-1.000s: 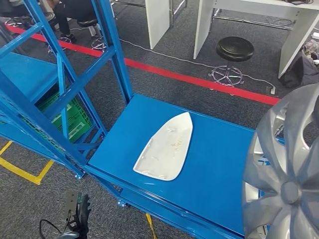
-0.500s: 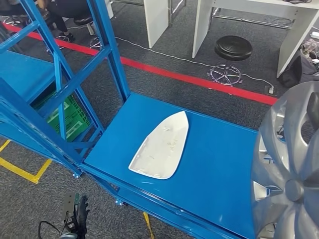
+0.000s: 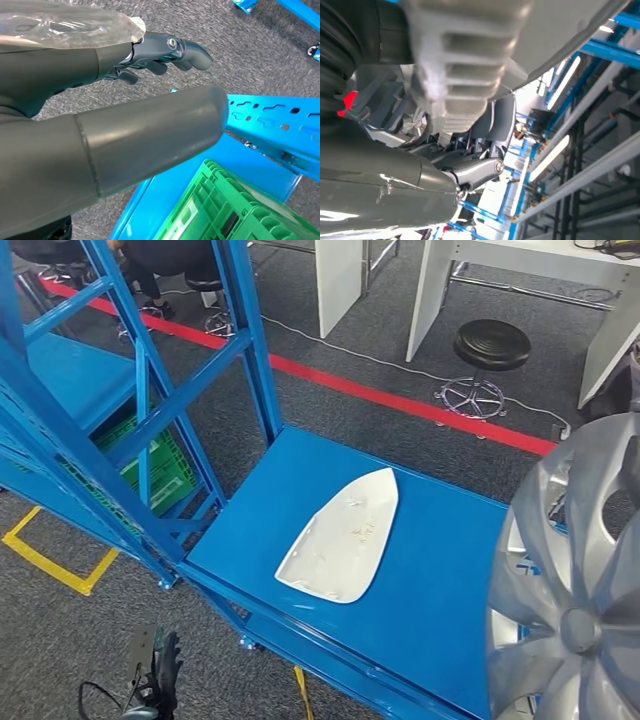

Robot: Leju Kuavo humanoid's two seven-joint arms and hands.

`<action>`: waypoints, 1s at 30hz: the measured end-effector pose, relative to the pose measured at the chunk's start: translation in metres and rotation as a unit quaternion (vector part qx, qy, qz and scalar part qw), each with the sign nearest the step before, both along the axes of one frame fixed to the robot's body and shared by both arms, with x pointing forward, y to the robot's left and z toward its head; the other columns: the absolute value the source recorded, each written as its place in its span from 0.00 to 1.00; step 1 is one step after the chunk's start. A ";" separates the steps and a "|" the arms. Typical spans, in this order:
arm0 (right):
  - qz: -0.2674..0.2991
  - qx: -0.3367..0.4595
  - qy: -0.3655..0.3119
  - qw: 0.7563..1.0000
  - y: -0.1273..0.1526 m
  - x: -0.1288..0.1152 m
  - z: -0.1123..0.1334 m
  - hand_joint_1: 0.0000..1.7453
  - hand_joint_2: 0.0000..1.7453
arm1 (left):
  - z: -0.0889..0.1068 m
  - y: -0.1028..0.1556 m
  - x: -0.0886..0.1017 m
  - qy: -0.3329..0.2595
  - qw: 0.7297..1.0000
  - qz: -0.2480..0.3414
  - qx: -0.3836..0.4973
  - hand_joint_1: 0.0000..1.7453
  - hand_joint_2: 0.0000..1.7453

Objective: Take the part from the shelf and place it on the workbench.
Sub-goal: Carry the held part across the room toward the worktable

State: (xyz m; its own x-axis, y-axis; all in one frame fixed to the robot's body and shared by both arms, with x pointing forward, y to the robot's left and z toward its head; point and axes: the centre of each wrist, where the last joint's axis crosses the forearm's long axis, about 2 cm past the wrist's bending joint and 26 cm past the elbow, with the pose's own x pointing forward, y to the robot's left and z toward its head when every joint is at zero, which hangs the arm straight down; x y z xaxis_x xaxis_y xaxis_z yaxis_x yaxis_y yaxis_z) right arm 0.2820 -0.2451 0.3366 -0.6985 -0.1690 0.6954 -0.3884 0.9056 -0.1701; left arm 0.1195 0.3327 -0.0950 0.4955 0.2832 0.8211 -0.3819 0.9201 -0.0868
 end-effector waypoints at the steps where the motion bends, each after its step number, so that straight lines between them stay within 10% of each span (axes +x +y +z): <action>1: 0.000 0.000 0.001 1.000 0.000 0.000 0.000 1.00 1.00 | 0.000 0.000 0.000 0.000 1.000 0.000 0.000 0.00 0.00; 30: 0.000 -0.004 -0.001 1.000 -0.001 0.000 -0.001 1.00 1.00 | 0.001 -0.001 0.002 -0.003 1.000 -0.001 -0.004 0.00 0.00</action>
State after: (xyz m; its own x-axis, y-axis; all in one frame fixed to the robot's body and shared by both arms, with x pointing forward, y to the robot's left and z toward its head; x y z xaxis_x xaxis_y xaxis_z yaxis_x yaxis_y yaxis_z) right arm 0.2821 -0.2458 0.3355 -0.7003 -0.1641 0.6947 -0.3885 0.9040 -0.1781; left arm 0.1216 0.3318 -0.0945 0.4909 0.2878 0.8223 -0.3791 0.9204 -0.0958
